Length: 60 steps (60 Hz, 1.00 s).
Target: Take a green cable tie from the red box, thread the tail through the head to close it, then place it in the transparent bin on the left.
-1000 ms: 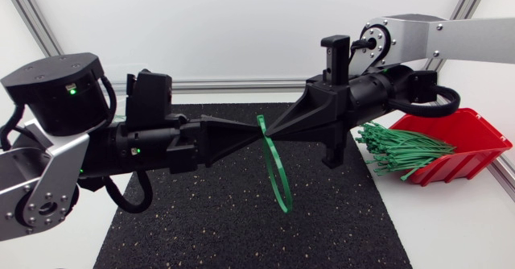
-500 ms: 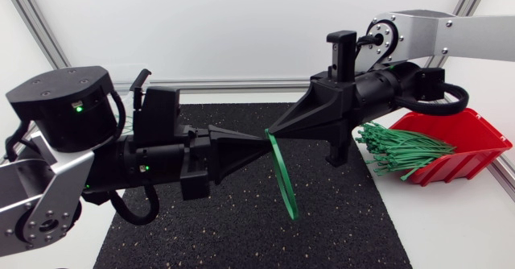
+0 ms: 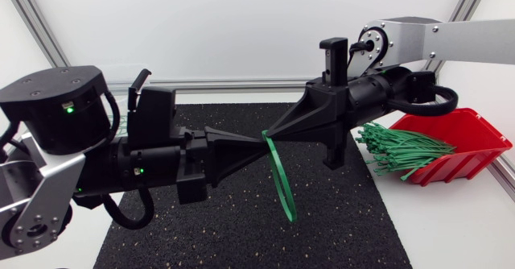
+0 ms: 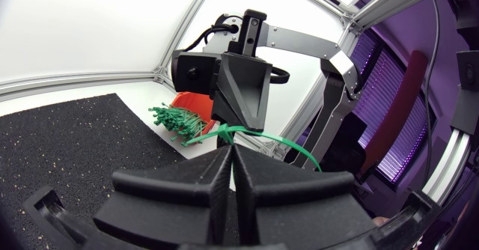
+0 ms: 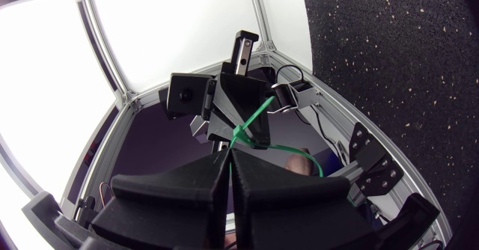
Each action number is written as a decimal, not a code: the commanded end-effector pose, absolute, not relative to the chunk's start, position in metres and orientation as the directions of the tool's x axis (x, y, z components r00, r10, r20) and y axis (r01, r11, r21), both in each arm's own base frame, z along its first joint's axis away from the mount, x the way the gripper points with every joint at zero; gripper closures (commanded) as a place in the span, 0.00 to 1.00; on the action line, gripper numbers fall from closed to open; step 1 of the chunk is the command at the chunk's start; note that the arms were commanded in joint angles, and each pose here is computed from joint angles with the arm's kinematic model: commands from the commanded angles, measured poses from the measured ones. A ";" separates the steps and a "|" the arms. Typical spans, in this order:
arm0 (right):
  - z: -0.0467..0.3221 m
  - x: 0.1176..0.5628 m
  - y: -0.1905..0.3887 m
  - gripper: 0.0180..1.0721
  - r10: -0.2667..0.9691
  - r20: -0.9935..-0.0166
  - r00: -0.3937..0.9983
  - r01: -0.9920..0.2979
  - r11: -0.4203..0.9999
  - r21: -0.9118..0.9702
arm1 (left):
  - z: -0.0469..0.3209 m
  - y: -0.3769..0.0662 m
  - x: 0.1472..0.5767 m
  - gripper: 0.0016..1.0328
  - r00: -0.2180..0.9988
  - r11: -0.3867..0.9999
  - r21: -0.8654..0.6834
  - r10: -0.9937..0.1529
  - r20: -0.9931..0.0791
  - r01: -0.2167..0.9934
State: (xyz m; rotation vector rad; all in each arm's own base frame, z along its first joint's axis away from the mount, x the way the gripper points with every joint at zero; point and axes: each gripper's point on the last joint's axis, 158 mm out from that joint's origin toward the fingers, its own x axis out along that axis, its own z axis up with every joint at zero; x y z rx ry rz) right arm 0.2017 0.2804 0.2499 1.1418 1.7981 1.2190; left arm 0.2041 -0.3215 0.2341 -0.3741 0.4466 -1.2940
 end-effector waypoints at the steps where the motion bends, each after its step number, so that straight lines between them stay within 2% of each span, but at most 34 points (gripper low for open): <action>1: 0.233 0.203 0.285 0.94 0.914 -0.049 -0.402 0.337 0.197 0.920 | 0.262 -0.325 0.181 0.96 0.147 0.148 -0.457 -0.988 -0.037 0.877; 9: 0.230 0.202 0.288 0.94 0.911 -0.048 -0.411 0.346 0.205 0.916 | 0.275 -0.322 0.184 0.96 0.165 0.155 -0.443 -0.986 -0.017 0.883; 24: 0.226 0.196 0.293 0.94 0.901 -0.048 -0.432 0.353 0.218 0.910 | 0.269 -0.318 0.198 0.96 0.200 0.193 -0.441 -0.979 -0.030 0.877; 27: 0.226 0.196 0.292 0.89 0.901 -0.048 -0.432 0.354 0.218 0.909 | 0.267 -0.316 0.203 0.96 0.211 0.204 -0.439 -0.977 -0.035 0.875; 32: 0.226 0.195 0.293 0.76 0.900 -0.048 -0.434 0.355 0.219 0.909 | 0.263 -0.314 0.207 0.96 0.216 0.213 -0.434 -0.975 -0.043 0.875; 38: 0.227 0.194 0.292 0.72 0.899 -0.050 -0.435 0.349 0.219 0.911 | 0.262 -0.307 0.213 0.96 0.228 0.224 -0.437 -0.973 -0.044 0.871; 42: 0.226 0.192 0.291 0.63 0.897 -0.057 -0.439 0.344 0.226 0.911 | 0.261 -0.304 0.217 0.96 0.237 0.233 -0.439 -0.970 -0.046 0.868; 60: 0.240 0.198 0.277 0.60 0.918 -0.064 -0.392 0.306 0.196 0.931 | 0.243 -0.303 0.216 0.96 0.224 0.236 -0.419 -0.971 -0.078 0.877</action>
